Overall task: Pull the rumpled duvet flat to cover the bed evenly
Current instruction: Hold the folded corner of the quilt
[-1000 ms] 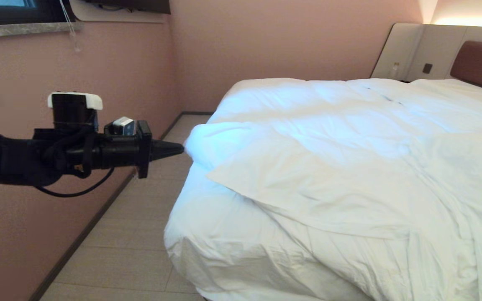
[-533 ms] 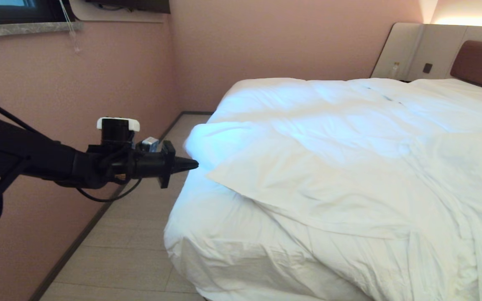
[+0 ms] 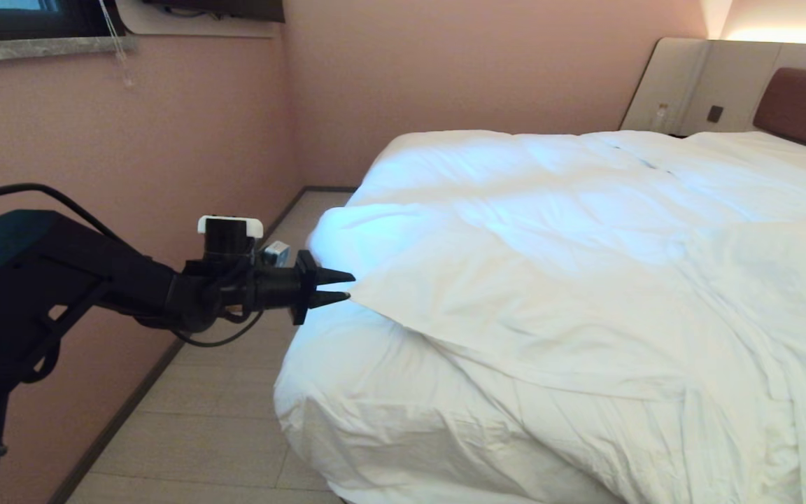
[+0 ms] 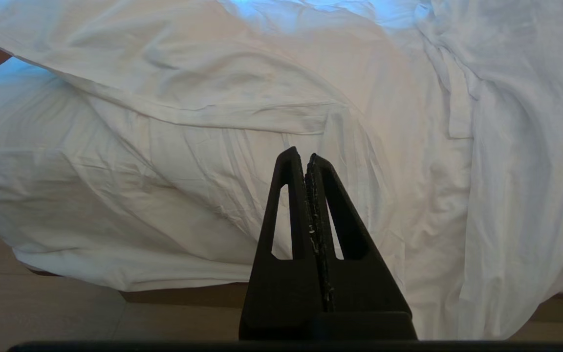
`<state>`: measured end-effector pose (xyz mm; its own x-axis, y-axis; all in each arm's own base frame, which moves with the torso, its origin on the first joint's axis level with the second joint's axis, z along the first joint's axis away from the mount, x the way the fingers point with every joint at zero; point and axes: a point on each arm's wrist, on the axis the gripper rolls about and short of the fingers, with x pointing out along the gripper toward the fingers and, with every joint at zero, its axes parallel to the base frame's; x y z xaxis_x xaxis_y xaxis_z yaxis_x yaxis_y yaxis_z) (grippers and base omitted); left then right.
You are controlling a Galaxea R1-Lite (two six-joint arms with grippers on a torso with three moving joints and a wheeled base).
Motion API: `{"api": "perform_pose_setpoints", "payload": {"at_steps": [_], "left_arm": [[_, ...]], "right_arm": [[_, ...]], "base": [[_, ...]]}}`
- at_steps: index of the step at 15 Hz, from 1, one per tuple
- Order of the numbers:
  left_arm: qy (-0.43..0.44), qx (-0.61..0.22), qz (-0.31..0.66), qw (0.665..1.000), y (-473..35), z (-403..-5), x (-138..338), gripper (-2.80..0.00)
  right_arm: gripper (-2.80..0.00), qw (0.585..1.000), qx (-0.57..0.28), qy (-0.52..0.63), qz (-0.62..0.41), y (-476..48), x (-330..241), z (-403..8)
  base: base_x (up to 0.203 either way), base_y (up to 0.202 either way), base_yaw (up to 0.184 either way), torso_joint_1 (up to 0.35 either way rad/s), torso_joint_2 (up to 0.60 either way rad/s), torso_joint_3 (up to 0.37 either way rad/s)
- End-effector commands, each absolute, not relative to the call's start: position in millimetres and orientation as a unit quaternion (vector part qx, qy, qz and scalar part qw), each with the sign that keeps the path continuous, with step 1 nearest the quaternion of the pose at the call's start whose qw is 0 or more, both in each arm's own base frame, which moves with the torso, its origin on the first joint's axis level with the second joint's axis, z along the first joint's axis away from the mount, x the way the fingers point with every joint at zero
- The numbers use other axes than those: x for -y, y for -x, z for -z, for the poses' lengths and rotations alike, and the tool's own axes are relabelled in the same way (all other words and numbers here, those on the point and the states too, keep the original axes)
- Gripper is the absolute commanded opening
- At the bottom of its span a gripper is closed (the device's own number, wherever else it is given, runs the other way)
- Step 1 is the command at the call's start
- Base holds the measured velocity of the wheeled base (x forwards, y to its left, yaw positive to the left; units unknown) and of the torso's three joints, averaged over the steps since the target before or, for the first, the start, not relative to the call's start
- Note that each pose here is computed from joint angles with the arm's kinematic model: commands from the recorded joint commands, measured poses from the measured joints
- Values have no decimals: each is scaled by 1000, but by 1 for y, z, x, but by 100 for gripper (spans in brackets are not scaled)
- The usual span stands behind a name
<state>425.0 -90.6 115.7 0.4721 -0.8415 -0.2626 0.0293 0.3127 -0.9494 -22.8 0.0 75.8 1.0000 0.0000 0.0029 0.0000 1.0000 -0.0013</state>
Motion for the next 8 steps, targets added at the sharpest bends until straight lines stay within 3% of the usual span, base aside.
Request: {"api": "perform_pose_setpoints", "payload": {"at_steps": [1,8], "left_arm": [[500,-412,309,697,-424,-113,91,0],[504,-415,284,702,-425,-110,95,0]], "right_arm": [[-280,1000,2,1,0,23,0,-76],[-280,1000,2,1,0,23,0,-76]], "base": [[0,0,0,0,0,0],[0,0,0,0,0,0]]}}
